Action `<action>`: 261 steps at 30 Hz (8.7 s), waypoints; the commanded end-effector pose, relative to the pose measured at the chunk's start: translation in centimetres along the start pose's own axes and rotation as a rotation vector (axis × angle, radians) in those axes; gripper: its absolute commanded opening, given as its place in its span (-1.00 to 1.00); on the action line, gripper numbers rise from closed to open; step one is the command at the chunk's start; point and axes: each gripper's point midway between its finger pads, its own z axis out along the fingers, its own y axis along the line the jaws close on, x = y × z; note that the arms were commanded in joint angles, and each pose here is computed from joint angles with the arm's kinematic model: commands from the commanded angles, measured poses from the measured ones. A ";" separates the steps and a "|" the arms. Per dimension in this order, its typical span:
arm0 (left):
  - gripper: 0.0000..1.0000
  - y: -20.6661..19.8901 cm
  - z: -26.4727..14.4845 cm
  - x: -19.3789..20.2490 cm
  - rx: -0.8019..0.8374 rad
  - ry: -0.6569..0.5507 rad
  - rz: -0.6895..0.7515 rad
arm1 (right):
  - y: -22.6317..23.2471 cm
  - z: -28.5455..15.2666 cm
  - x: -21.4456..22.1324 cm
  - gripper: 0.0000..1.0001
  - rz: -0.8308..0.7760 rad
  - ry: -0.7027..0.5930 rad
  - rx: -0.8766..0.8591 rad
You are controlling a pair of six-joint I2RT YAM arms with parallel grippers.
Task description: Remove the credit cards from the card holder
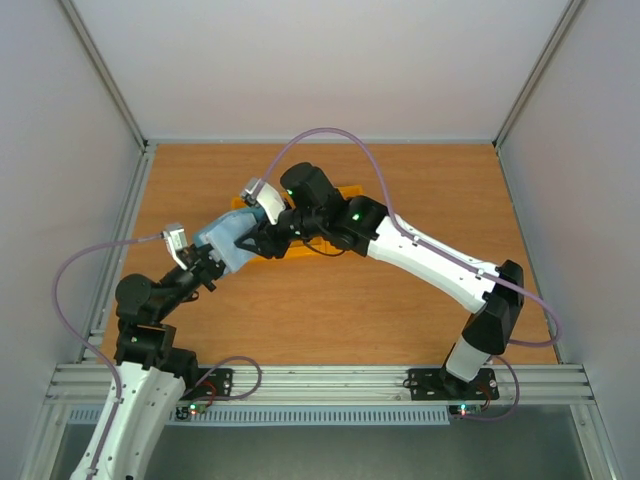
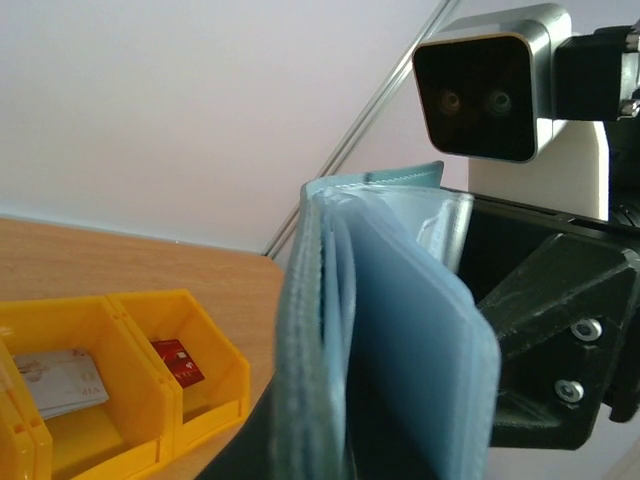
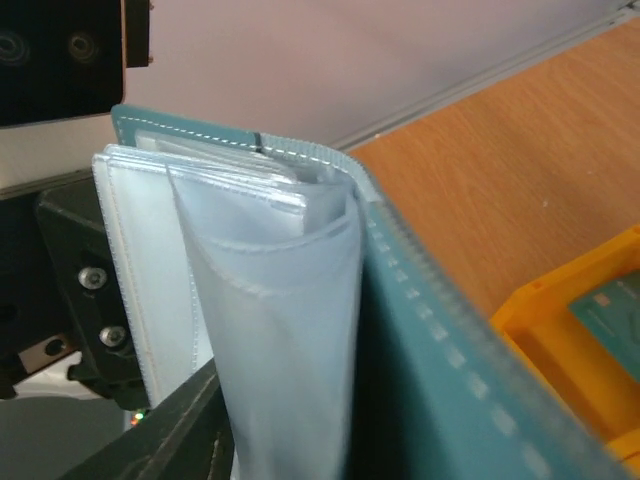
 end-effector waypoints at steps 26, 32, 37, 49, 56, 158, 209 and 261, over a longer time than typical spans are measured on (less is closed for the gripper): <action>-0.99 -1.2 -0.1 -0.1 0.049 0.003 0.052 | 1.1 -9.1 -0.5 -0.17 -0.162 -0.102 0.122; -1.00 -1.6 -0.2 0.0 0.069 0.005 0.059 | 4.1 -10.5 -1.4 -0.27 -0.190 -0.153 -0.008; -0.99 -2.9 -0.4 0.2 0.138 0.016 0.101 | 2.5 -10.5 -2.4 0.85 -0.135 -0.161 0.079; -1.00 -4.6 -0.7 0.4 0.215 0.034 0.167 | 3.6 -6.5 0.3 0.97 -0.055 0.039 -0.184; -0.99 -4.4 -0.6 0.4 0.213 0.039 0.153 | 2.9 -5.7 1.0 -0.45 -0.037 0.065 -0.170; -0.99 -4.7 -0.5 1.4 0.227 0.045 0.133 | -0.3 -3.7 -1.8 0.34 -0.065 -0.046 0.094; -0.36 -4.3 -0.2 1.7 0.227 0.070 0.086 | -0.1 -6.6 1.8 -0.98 -0.071 0.044 -0.152; -0.99 -4.3 -0.4 2.6 0.236 0.095 0.197 | -4.0 -5.1 5.7 -0.40 -0.018 0.174 0.174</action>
